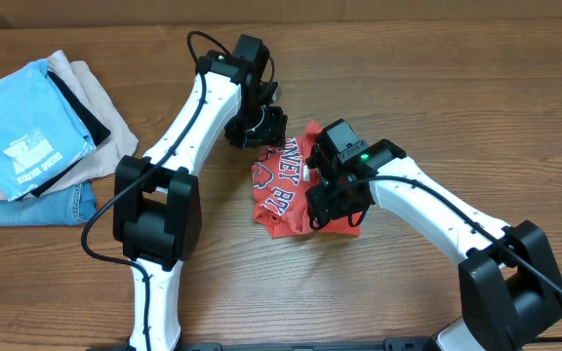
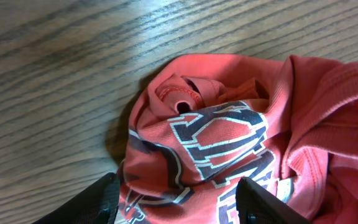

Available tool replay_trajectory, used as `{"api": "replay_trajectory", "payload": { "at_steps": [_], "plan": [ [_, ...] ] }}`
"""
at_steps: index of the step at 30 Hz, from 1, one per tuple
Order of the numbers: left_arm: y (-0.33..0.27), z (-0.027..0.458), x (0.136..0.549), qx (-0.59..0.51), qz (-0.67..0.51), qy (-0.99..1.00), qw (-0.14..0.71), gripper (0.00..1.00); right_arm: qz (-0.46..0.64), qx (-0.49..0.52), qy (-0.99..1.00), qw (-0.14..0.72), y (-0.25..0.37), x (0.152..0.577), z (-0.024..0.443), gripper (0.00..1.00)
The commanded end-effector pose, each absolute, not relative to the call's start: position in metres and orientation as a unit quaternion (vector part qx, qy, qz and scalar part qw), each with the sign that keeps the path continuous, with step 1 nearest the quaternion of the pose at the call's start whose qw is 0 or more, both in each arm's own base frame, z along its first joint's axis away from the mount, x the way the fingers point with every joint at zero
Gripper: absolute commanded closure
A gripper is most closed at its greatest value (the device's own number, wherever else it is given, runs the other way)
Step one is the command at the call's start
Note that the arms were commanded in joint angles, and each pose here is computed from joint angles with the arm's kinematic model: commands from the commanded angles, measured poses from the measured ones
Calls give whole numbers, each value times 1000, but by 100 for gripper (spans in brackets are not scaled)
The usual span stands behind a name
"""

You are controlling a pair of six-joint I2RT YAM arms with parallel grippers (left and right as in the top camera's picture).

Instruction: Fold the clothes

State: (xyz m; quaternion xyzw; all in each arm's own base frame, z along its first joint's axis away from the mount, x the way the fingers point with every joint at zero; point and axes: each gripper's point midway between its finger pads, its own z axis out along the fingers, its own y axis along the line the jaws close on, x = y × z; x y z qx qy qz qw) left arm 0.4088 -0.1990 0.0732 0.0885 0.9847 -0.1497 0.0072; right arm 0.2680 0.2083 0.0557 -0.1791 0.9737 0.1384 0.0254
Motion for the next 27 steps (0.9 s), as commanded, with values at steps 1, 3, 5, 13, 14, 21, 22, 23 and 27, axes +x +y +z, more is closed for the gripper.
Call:
{"api": "replay_trajectory", "payload": {
  "at_steps": [1, 3, 5, 13, 14, 21, 22, 23, 27],
  "plan": [
    [-204, 61, 398, 106, -143, 984, -5, 37, 116, -150, 981, 25, 202, 270, 48, 80],
    [-205, 58, 395, 108, -142, 984, -11, 37, 78, -104, 991, 35, 190, 277, 45, 88],
    [-207, 56, 392, 111, -141, 984, -14, 37, 44, -62, 996, 46, 176, 283, 44, 93],
    [-215, 52, 383, 126, -127, 984, -19, 37, -11, 35, 998, 46, 132, 291, 45, 90],
    [-214, 49, 382, 128, -120, 984, -21, 37, -21, 62, 997, 47, 123, 293, 45, 86],
    [-211, 37, 369, 130, -106, 985, -39, 37, 21, 58, 998, 14, 117, 290, 45, 74],
    [-212, 36, 368, 131, -105, 985, -41, 37, 29, 54, 998, 9, 121, 287, 46, 74],
    [-212, 36, 367, 131, -105, 985, -42, 37, 43, 45, 998, 5, 126, 285, 49, 74],
    [-212, 36, 368, 132, -105, 985, -41, 38, 123, -3, 992, 21, 158, 283, 81, 73]
  ]
}}
